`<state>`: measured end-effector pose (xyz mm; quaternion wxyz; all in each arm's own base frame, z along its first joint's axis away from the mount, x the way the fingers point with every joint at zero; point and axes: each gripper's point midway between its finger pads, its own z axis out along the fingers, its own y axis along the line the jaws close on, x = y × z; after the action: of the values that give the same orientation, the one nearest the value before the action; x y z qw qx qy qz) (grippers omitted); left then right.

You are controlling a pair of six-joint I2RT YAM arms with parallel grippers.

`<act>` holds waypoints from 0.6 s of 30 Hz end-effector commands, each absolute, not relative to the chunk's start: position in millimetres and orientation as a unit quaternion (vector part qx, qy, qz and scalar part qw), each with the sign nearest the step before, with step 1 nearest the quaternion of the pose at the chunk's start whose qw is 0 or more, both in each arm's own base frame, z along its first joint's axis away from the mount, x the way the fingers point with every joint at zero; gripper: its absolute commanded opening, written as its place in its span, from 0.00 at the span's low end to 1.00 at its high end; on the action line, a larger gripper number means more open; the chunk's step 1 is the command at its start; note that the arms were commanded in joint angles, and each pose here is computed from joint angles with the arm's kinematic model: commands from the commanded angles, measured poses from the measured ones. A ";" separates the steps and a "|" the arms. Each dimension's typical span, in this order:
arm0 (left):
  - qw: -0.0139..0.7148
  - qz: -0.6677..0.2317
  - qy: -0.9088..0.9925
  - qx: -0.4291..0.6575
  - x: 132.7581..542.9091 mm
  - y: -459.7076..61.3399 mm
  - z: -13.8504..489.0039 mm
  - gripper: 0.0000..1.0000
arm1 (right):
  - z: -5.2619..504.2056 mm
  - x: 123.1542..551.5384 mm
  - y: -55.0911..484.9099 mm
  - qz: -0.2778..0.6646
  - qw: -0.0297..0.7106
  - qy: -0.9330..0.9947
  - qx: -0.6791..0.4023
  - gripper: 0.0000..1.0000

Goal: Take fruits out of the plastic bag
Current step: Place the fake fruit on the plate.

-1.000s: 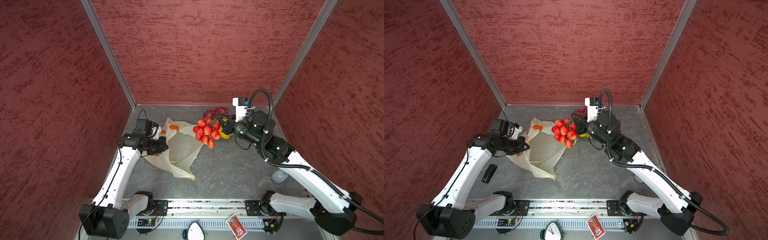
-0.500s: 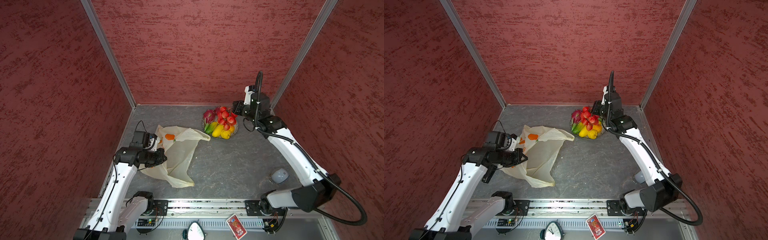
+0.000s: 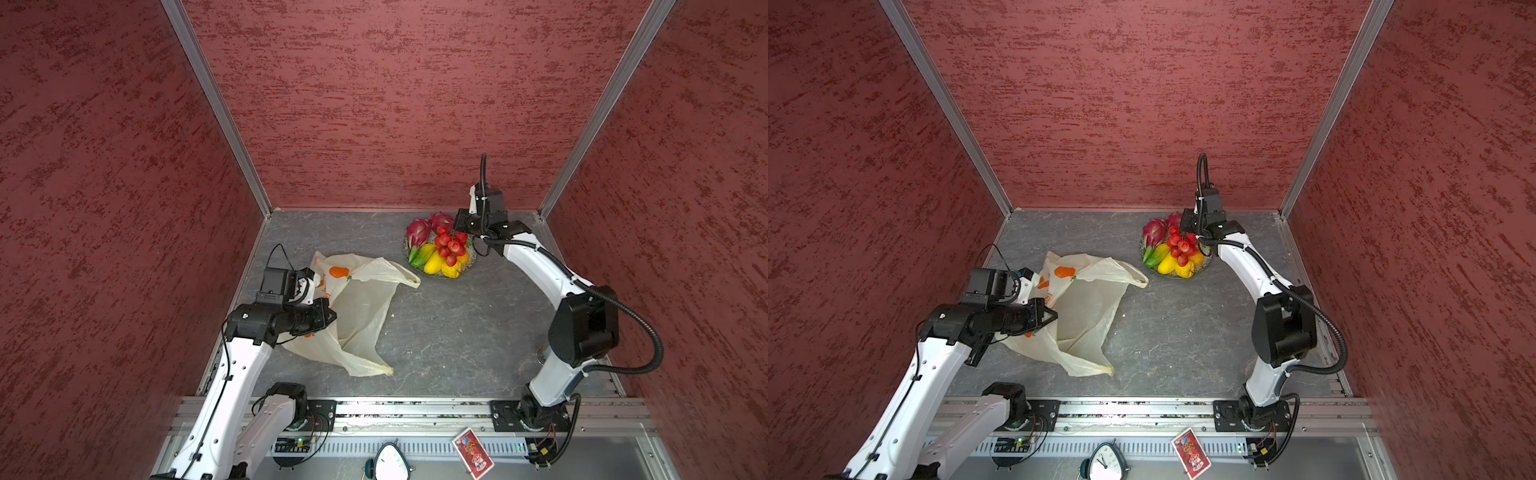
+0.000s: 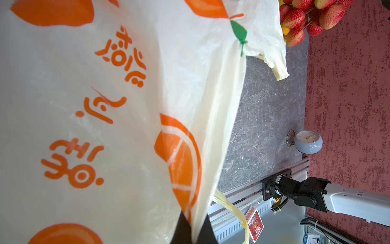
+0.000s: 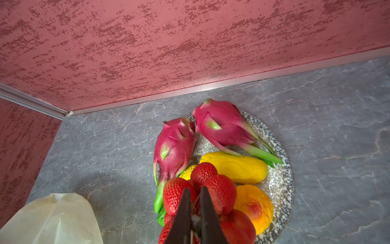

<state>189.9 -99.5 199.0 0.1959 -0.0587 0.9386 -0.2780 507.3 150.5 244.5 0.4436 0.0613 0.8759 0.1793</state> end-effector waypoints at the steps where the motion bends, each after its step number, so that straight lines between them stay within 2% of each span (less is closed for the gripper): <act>1: 0.207 -0.282 0.935 -0.053 193.1 -101.8 201.9 0.02 | 281.0 524.0 159.2 0.217 0.488 0.844 0.051 0.00; 8: 0.203 -0.262 0.942 -0.043 191.0 -104.9 196.2 0.02 | 280.2 540.9 163.1 0.237 0.488 0.838 0.066 0.00; 18: 0.210 -0.256 0.943 -0.040 189.1 -105.8 197.8 0.01 | 247.9 550.6 150.2 0.226 0.458 0.856 0.086 0.00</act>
<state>187.6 -106.5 197.8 0.2017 -0.0401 0.9436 -0.2596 546.9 152.2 234.7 0.4435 0.0831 0.8665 0.2135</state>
